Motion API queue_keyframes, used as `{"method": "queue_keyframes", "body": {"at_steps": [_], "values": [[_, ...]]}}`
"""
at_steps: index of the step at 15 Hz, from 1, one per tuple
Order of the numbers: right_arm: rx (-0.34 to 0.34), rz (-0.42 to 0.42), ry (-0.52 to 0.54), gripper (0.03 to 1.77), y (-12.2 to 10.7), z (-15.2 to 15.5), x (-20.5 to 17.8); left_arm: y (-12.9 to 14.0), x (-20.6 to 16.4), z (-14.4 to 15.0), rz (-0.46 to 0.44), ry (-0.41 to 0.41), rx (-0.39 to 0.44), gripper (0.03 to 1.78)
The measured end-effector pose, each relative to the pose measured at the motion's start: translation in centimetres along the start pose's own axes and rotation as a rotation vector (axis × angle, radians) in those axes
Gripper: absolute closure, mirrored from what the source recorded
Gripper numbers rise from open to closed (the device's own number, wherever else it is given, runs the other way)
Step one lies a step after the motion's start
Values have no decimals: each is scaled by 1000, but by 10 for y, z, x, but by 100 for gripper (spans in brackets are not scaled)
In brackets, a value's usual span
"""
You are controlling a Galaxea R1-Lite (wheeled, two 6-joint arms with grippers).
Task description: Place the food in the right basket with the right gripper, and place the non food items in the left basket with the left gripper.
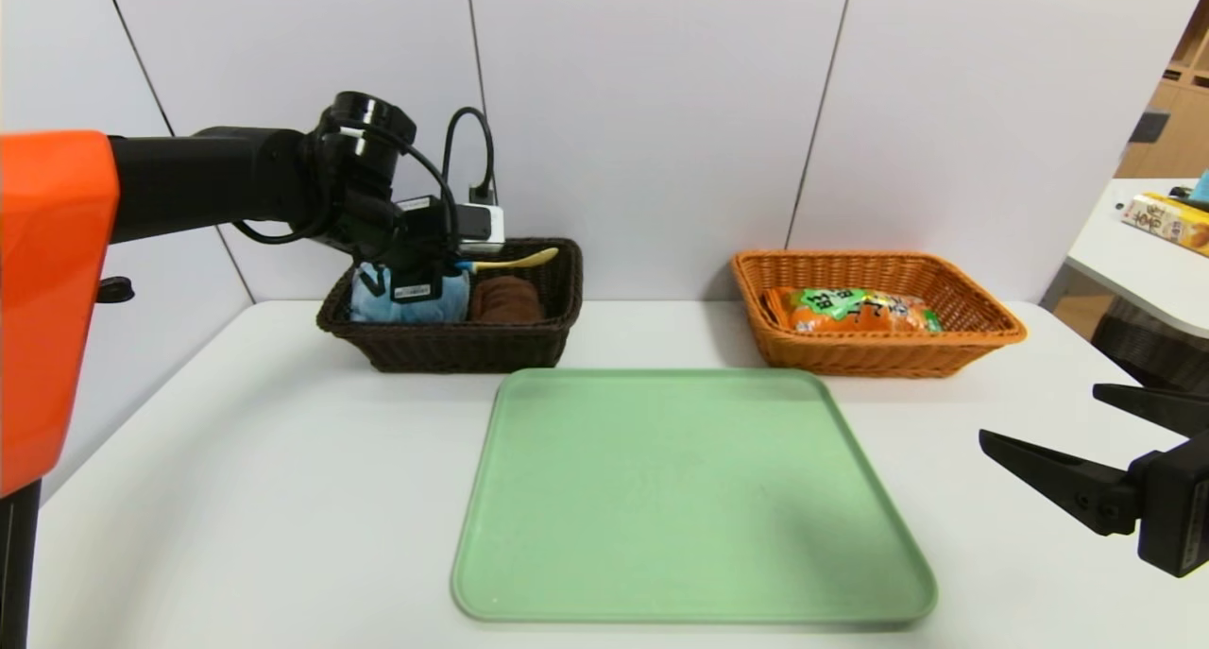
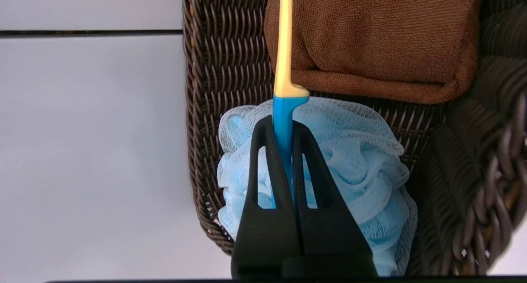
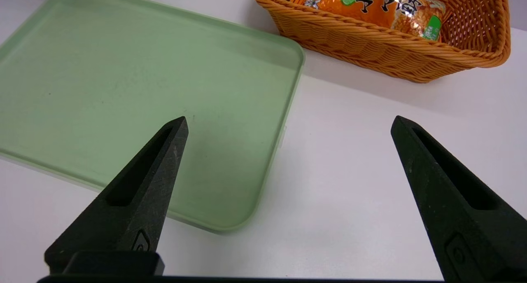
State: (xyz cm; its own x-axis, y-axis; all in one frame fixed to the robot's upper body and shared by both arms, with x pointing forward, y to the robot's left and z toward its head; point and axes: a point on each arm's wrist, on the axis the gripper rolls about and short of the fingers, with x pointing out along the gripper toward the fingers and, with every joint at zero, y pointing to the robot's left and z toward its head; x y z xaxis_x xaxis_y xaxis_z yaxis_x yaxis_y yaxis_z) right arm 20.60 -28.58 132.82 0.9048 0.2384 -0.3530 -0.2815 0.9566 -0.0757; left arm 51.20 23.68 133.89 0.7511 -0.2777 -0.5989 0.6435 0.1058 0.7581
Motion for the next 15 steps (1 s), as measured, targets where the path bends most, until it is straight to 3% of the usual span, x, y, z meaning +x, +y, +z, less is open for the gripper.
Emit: {"method": "queue_keyframes", "body": {"at_steps": [4,6,9,15], "values": [[-2,-1,2,10,1,0,1,-1,5,-5,-5,9,-1,176],[-3,-1,2,10,1,0,0,0,5,-6,-1,10,-2,137],[-15,-1,2,10,1,0,0,3,-2,-8,7,15,-5,96],[-22,0,2,10,1,0,0,14,-41,-1,71,1,11,50]]}}
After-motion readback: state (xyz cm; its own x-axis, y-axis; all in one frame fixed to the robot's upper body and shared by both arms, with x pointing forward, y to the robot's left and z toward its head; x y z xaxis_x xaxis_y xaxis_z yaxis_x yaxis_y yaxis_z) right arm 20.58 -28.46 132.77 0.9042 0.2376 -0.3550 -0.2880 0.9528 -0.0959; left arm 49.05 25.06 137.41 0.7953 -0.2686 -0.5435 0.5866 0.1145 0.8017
